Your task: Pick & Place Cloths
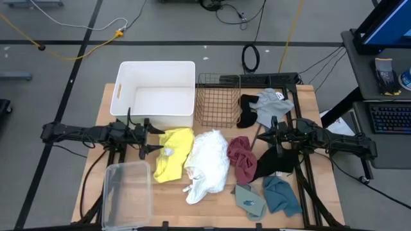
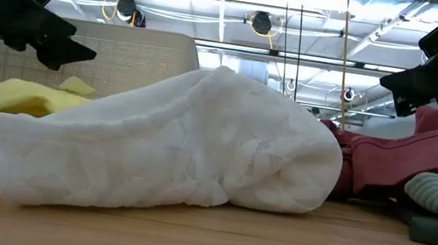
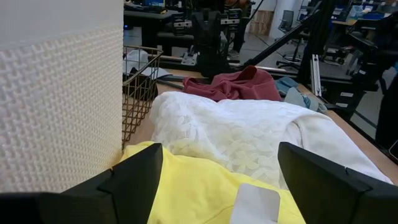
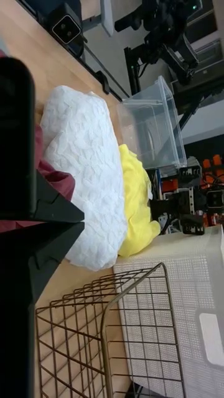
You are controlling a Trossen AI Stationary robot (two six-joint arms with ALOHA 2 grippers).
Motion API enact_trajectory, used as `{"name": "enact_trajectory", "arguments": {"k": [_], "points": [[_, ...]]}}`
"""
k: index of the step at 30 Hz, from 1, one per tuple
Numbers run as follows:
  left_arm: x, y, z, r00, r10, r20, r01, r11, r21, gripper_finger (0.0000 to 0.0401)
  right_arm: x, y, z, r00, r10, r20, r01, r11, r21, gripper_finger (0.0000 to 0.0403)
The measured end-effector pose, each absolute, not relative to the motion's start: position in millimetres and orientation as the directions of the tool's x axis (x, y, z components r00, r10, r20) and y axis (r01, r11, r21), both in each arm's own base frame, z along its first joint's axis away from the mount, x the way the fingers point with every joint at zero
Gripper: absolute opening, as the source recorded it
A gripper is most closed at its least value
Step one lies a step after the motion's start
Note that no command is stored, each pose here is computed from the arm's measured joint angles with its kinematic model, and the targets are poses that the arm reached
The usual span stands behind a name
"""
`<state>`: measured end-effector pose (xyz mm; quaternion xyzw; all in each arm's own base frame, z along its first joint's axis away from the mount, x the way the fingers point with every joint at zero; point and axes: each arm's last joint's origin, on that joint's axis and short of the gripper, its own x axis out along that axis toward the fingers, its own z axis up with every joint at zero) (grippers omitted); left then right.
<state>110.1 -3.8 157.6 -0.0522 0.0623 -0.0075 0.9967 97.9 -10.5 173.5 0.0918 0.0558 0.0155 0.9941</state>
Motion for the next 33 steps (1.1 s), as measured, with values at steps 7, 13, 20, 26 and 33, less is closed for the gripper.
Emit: {"name": "enact_trajectory", "arguments": {"k": [7, 13, 20, 26, 33], "points": [[110.1, -3.8, 157.6, 0.992, -0.021, -0.123, 0.008, 0.994, -0.105, 0.0324, 97.9, -10.2, 173.6, 0.993, 0.048, -0.108, -0.006, 0.932, 0.362, 0.0004], [110.1, -3.8, 157.6, 0.992, -0.022, -0.123, 0.009, 0.994, -0.105, 0.0324, 97.9, -10.4, 173.6, 0.993, 0.043, -0.108, 0.027, 0.818, 0.574, 0.0004], [110.1, -3.8, 157.6, 0.992, -0.021, -0.123, 0.008, 0.994, -0.105, 0.0324, 97.9, -12.6, 173.5, 0.993, -0.032, -0.110, 0.098, 0.737, 0.668, 0.0004], [110.0, -3.8, 157.6, 0.992, -0.022, -0.123, 0.009, 0.994, -0.105, 0.0324, 97.9, -12.6, 173.4, 0.993, -0.034, -0.110, 0.099, 0.742, 0.663, 0.0004], [110.1, -3.6, 157.6, 0.992, -0.015, -0.123, 0.003, 0.995, -0.104, 0.0324, 97.9, -12.6, 173.5, 0.993, -0.035, -0.110, 0.102, 0.706, 0.700, 0.0004]]}}
